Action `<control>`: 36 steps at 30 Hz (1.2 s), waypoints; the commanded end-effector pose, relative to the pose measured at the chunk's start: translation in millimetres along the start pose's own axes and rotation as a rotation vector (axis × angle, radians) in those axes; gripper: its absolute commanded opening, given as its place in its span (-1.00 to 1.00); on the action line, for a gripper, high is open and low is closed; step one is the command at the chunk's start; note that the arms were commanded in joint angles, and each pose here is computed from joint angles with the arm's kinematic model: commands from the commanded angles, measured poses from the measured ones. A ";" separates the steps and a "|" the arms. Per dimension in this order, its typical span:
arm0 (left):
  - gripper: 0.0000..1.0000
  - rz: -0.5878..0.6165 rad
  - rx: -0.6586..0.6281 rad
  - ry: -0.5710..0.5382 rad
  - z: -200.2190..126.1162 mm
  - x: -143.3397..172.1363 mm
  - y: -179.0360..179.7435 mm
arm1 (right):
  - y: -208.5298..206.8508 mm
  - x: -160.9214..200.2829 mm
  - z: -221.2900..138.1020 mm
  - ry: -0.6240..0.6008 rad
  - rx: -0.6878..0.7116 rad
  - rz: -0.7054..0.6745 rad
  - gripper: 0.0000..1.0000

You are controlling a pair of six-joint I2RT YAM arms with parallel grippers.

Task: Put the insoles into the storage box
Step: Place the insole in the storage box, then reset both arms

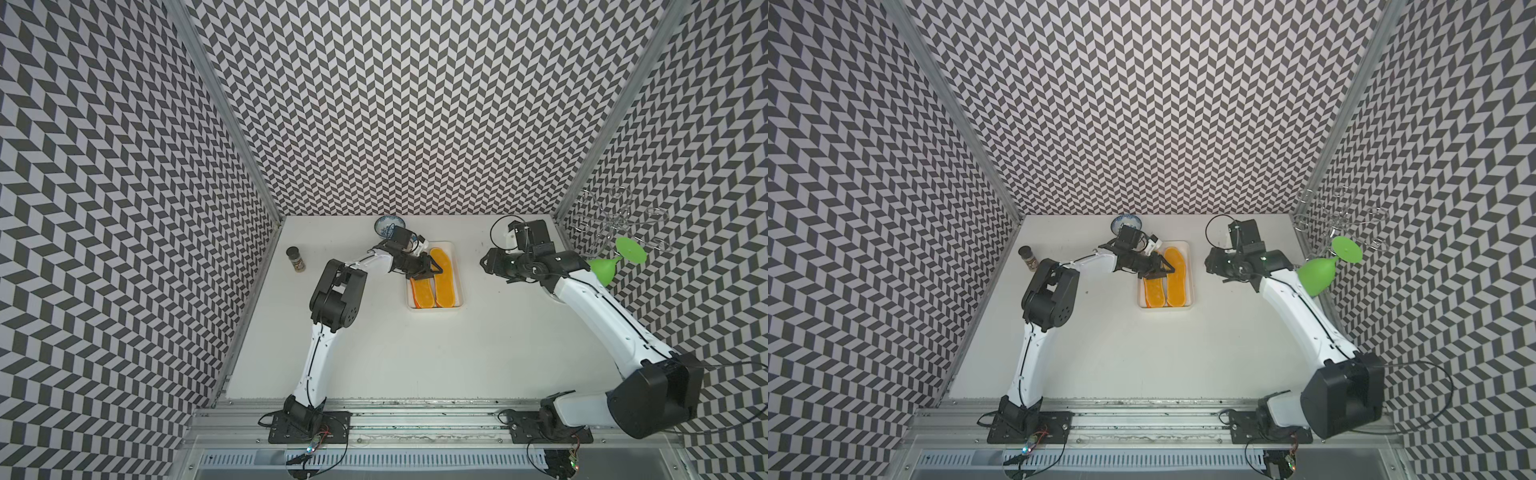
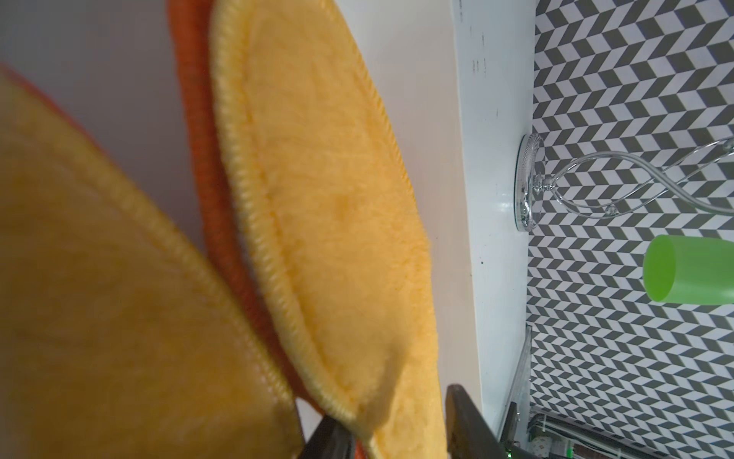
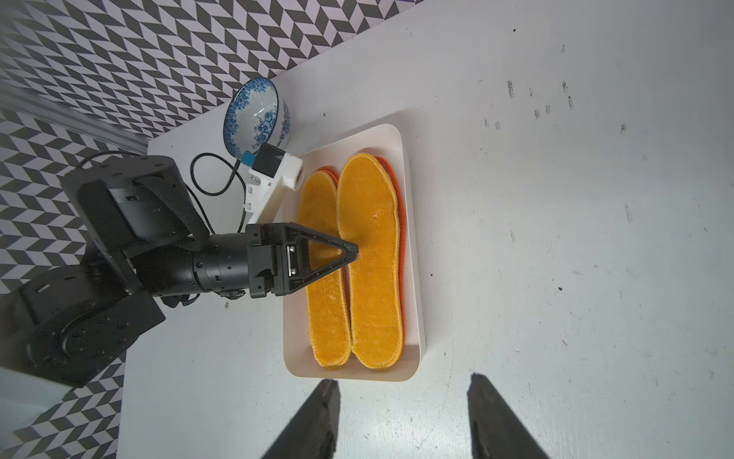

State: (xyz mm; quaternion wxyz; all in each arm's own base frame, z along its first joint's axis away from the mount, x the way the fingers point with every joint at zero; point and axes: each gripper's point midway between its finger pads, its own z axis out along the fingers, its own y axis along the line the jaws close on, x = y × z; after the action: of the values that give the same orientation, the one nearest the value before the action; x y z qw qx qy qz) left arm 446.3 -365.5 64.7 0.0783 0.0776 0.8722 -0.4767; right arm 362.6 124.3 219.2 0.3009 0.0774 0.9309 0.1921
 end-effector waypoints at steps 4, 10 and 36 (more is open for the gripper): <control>0.13 0.032 -0.071 0.007 -3.5 0.6 -4.0 | 5.1 -17.8 -7.3 -0.058 -0.009 -0.024 0.08; 0.21 0.071 -0.135 0.011 -7.2 0.2 -12.4 | 6.0 -22.6 -14.8 -0.086 -0.006 -0.034 0.09; 0.60 0.441 -0.404 -0.177 -134.2 9.3 -81.9 | 10.6 -40.6 -22.7 -0.213 -0.193 -0.224 0.33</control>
State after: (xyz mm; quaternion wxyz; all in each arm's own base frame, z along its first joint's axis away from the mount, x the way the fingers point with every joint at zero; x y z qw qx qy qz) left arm 414.6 -318.9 182.5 0.2135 0.1705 0.9121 -0.3057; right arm 376.8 104.1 238.2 0.3629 0.0239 0.9095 0.2015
